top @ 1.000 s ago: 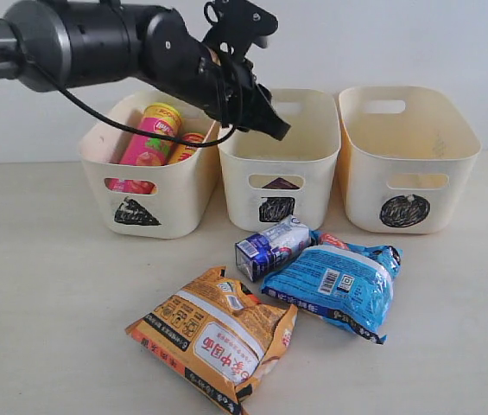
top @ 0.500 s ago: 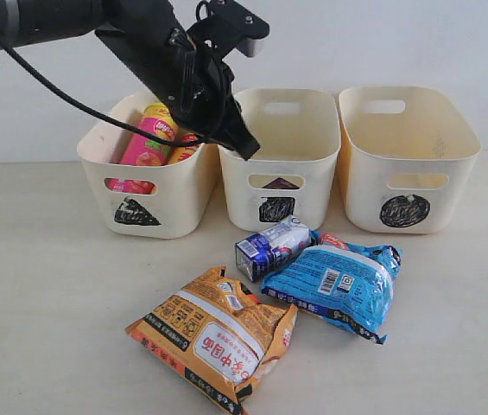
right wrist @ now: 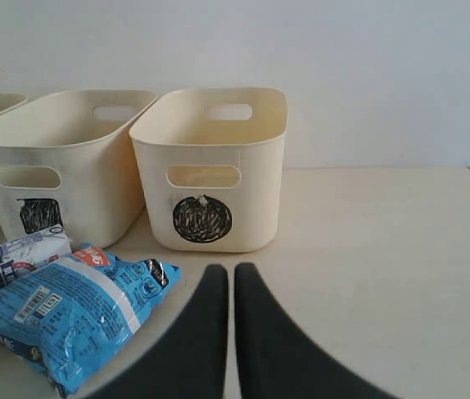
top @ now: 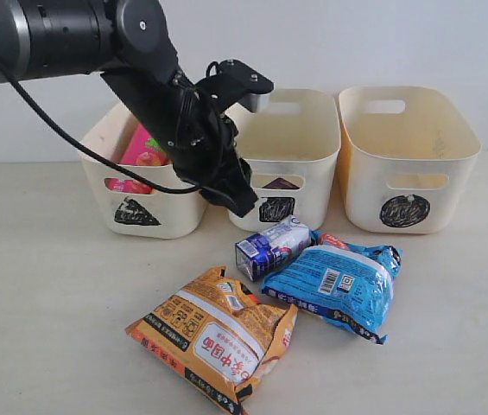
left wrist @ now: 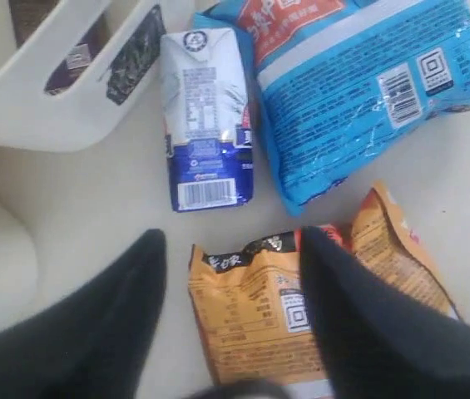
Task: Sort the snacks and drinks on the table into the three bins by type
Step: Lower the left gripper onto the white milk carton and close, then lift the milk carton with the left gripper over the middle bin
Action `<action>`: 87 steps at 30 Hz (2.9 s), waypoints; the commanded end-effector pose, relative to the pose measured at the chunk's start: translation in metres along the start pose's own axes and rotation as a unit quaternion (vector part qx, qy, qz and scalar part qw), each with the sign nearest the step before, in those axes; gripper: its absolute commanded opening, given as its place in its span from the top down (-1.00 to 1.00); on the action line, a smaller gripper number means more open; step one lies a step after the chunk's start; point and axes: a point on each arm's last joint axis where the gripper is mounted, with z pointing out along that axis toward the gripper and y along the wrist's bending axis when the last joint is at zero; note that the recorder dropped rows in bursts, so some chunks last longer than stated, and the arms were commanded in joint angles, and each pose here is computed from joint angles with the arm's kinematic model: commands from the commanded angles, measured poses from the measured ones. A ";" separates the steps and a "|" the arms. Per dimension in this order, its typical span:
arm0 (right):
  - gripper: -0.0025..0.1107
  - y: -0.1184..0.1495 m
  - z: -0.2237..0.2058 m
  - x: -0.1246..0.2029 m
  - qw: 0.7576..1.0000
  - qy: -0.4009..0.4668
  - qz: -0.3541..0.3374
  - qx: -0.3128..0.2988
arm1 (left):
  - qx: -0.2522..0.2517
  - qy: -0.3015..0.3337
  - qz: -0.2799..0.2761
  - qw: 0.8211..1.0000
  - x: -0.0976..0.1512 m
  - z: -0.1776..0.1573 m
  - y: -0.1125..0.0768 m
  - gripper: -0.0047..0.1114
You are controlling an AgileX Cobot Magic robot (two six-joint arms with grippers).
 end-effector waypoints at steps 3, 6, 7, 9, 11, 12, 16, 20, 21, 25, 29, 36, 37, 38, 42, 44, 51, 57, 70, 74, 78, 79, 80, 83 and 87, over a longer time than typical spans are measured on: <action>0.96 0.000 0.000 -0.001 1.000 -0.005 -0.002 0.000 | 0.029 -0.002 -0.014 0.999 0.003 0.030 0.000 -0.43; 0.96 0.000 0.000 -0.001 1.000 -0.005 -0.002 0.000 | 0.022 -0.006 -0.023 0.999 0.004 0.046 0.003 -0.43; 0.96 0.000 0.000 -0.001 1.000 -0.005 -0.002 0.000 | 0.016 -0.013 -0.029 0.999 0.004 0.051 0.005 -0.43; 0.96 0.000 0.000 -0.001 1.000 -0.005 -0.002 0.000 | 0.009 -0.020 -0.035 0.999 0.003 0.060 0.006 -0.43; 0.96 0.000 0.000 -0.001 1.000 -0.005 -0.002 0.000 | 0.006 -0.021 -0.037 0.999 0.004 0.066 0.008 -0.43; 0.96 0.000 0.000 -0.001 1.000 -0.005 -0.002 0.000 | 0.005 -0.020 -0.037 0.999 0.005 0.069 0.008 -0.43; 0.96 0.000 0.000 -0.001 1.000 -0.005 -0.002 0.000 | 0.003 -0.009 -0.033 0.999 0.009 0.079 0.009 -0.43; 0.96 0.000 0.000 -0.001 1.000 -0.005 -0.002 0.000 | 0.007 0.003 -0.032 0.999 0.014 0.092 0.008 -0.43; 0.96 0.000 0.000 -0.001 1.000 -0.005 -0.002 0.000 | 0.002 0.007 -0.024 1.000 0.014 0.096 0.007 -0.43; 0.96 0.000 0.000 -0.001 1.000 -0.005 -0.002 0.000 | -0.024 0.007 0.004 1.000 0.012 0.110 0.001 -0.43; 0.96 0.000 0.000 -0.001 1.000 -0.005 -0.002 0.000 | -0.067 -0.011 0.006 0.998 0.005 0.116 -0.003 -0.43; 0.96 0.000 0.000 -0.001 1.000 -0.005 -0.002 0.000 | -0.098 -0.009 0.003 0.995 0.005 0.116 0.000 -0.43; 0.96 0.000 0.000 -0.001 1.000 -0.005 -0.002 0.000 | -0.098 -0.006 0.004 0.995 0.006 0.118 0.000 -0.43; 0.96 0.000 0.000 -0.001 1.000 -0.005 -0.002 0.000 | -0.099 -0.010 0.004 0.995 0.005 0.119 0.000 -0.42; 0.96 0.000 0.000 -0.001 1.000 -0.005 -0.002 0.000 | -0.102 -0.020 0.005 0.995 0.006 0.127 0.001 -0.37; 0.96 0.000 0.000 -0.001 1.000 -0.005 -0.002 0.000 | -0.099 -0.014 0.004 0.995 0.009 0.134 0.001 -0.35; 0.96 0.000 0.000 -0.001 1.000 -0.005 -0.002 0.000 | -0.096 -0.004 0.004 0.995 0.014 0.143 0.001 -0.27; 0.96 0.000 0.000 -0.001 1.000 -0.005 -0.002 0.000 | -0.098 -0.011 0.005 0.995 0.013 0.143 0.001 0.36; 0.96 0.000 0.000 -0.001 1.000 -0.005 -0.002 0.000 | -0.083 0.047 0.047 0.994 0.001 0.056 -0.008 0.85; 0.96 0.000 0.000 -0.001 1.000 -0.005 -0.002 0.000 | -0.045 0.054 0.073 0.995 0.000 0.039 -0.016 0.85; 0.96 0.000 0.000 -0.001 1.000 -0.005 -0.002 0.000 | -0.034 0.030 0.085 0.995 -0.006 0.020 -0.021 0.85; 0.96 0.000 0.000 -0.001 1.000 -0.005 -0.002 0.000 | -0.037 0.020 0.085 0.996 -0.008 0.015 -0.021 0.85; 0.96 0.000 0.000 -0.001 1.000 -0.005 -0.002 0.000 | -0.042 0.007 0.084 0.996 -0.011 0.007 -0.022 0.85; 0.96 0.000 0.000 -0.001 1.000 -0.005 -0.002 0.000 | -0.052 -0.015 0.086 0.995 -0.016 -0.012 -0.023 0.85; 0.96 0.000 0.000 -0.001 1.000 -0.005 -0.002 0.000 | -0.081 -0.071 0.090 0.990 -0.026 -0.037 -0.023 0.85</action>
